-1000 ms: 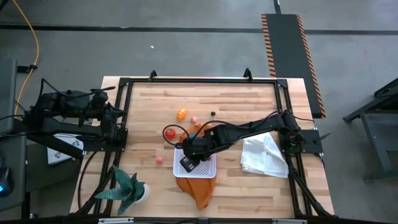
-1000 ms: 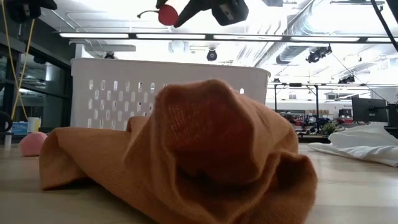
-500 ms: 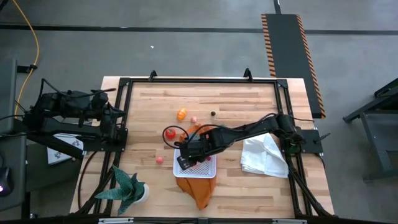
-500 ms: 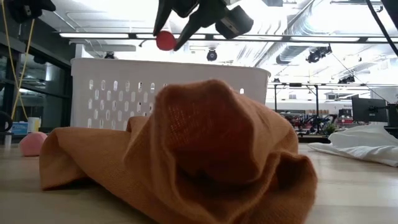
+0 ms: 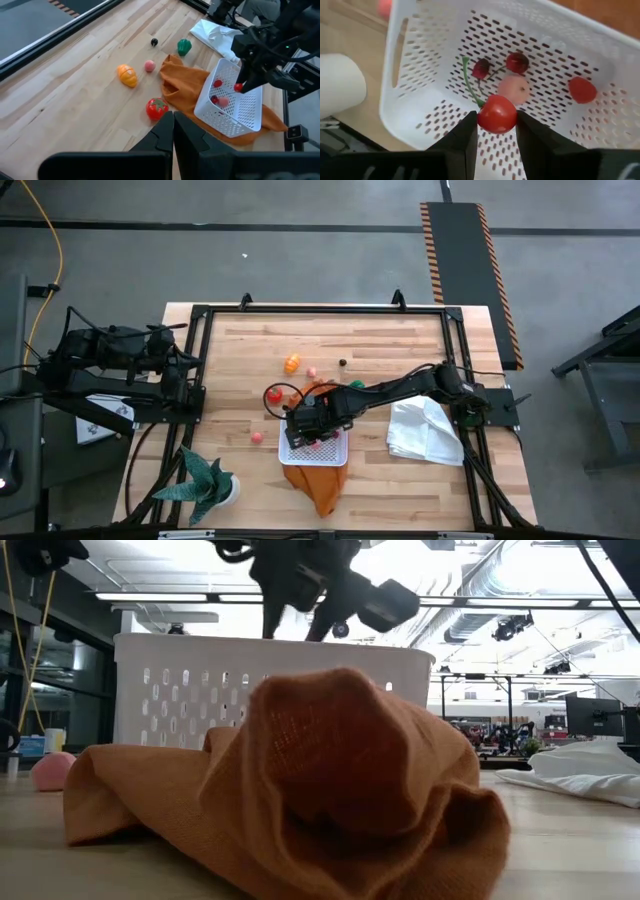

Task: Pick and placing Produce into tupperware
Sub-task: Put the red cherry into the white basket, then put the yellow croissant into the white basket

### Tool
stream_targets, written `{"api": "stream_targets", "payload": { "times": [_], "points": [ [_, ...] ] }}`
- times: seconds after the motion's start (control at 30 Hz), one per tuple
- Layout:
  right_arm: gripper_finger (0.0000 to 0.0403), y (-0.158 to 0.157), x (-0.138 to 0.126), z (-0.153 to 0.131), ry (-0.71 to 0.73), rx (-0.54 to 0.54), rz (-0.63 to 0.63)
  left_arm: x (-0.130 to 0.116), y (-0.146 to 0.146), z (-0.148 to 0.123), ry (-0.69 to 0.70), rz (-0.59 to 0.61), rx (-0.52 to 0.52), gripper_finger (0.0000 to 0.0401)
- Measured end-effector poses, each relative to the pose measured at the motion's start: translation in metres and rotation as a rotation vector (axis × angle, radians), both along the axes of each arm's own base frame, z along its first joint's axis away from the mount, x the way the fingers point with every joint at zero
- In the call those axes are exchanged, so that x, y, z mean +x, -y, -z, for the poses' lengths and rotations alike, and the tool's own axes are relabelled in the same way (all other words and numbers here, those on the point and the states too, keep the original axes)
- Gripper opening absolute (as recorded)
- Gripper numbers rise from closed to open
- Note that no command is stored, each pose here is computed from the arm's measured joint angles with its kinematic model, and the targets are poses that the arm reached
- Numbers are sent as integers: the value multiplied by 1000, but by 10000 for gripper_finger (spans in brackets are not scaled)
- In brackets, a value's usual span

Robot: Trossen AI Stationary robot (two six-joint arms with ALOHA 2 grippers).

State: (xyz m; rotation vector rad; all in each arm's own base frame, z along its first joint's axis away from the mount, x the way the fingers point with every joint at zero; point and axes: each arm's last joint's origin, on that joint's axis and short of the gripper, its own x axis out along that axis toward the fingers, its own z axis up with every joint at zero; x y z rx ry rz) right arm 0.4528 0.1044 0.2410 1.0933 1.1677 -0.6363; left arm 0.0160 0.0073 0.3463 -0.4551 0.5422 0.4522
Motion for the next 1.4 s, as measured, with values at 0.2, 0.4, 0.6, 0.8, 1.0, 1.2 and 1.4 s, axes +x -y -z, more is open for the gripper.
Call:
{"api": "stream_targets", "payload": {
  "times": [0.2,0.4,0.6,0.8,1.0,1.2,1.4],
  "points": [
    [102,4,3,7,-22,16,25,0,0,0,-11,3,10,1],
    [135,15,4,7,-32,25,41,-2,0,2,-42,4,36,1],
    [152,22,6,7,-28,26,46,-3,0,4,-63,4,33,1],
    [153,23,9,6,1,30,43,-3,0,4,-70,10,40,1],
    [154,22,14,4,63,33,34,-3,0,4,-70,11,40,1],
    [154,20,23,-7,188,32,10,-3,0,4,-69,17,35,1],
    [154,24,26,-44,301,-84,-19,-3,0,4,-68,18,32,1]
  ]
}}
